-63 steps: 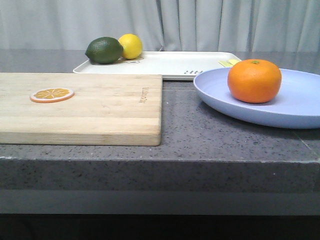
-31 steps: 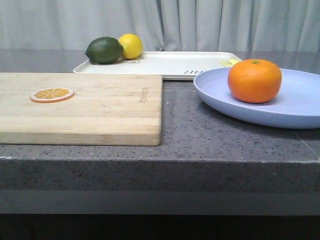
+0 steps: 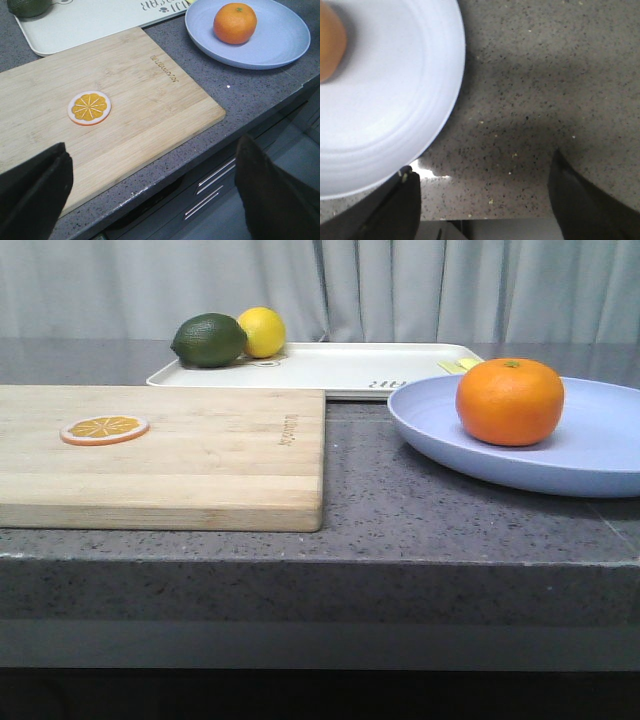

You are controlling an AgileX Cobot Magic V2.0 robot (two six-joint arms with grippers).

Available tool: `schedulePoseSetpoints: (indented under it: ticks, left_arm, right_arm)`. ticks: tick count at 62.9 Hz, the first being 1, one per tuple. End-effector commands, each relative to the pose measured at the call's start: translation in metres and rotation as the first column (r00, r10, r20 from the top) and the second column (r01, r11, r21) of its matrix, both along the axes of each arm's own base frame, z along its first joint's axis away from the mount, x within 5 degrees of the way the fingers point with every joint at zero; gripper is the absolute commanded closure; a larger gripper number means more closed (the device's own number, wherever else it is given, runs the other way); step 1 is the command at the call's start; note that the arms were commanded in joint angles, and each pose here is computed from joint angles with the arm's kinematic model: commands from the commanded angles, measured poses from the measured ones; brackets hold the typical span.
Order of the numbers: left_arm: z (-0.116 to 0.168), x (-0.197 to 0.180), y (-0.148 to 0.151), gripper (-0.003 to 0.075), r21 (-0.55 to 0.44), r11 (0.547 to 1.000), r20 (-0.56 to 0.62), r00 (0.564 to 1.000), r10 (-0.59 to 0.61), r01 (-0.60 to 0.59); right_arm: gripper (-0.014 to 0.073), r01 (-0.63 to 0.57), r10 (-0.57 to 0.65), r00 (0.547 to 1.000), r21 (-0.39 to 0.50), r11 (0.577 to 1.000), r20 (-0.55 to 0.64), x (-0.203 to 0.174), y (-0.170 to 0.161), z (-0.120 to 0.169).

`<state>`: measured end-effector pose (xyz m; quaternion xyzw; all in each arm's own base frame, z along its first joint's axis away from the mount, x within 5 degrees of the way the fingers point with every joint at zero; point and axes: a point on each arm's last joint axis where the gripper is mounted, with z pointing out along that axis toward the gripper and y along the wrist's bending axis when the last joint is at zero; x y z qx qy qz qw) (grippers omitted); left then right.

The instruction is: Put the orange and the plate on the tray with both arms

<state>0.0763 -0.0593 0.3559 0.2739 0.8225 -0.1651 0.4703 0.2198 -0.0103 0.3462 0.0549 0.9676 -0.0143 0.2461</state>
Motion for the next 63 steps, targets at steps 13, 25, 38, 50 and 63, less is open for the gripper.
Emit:
schedulePoseSetpoints:
  ticks: [13,25,38,50,63]
  left_arm:
    - [0.013,0.002,-0.002,0.0079,-0.075,0.997,0.067,0.998,0.005,0.0]
    - [0.013,0.002,-0.002,0.0079,-0.075,0.997,0.067,0.998,0.005,0.0]
    - [0.013,0.002,-0.002,0.0079,-0.075,0.997,0.067,0.998,0.005,0.0]
    - [0.013,0.002,-0.002,0.0079,-0.075,0.997,0.067,0.998,0.005,0.0]
    - [0.013,0.002,-0.002,0.0079,-0.075,0.997,0.067,0.998,0.005,0.0]
  right_arm:
    - [0.0055,0.045,-0.045,0.999,0.334,0.942,-0.008,0.034,-0.034,-0.019]
    - [0.0055,0.04,-0.039,0.999,0.491,0.87,-0.012,0.051,-0.041,-0.035]
    - [0.0057,0.07,-0.037,0.997,0.538,0.84,-0.07,0.066,-0.043,-0.054]
    - [0.0106,0.07,-0.029,0.996,0.589,0.805,-0.079,0.076,-0.042,-0.065]
    - [0.0218,0.093,-0.035,0.994,0.614,0.784,-0.105,0.082,-0.043,-0.075]
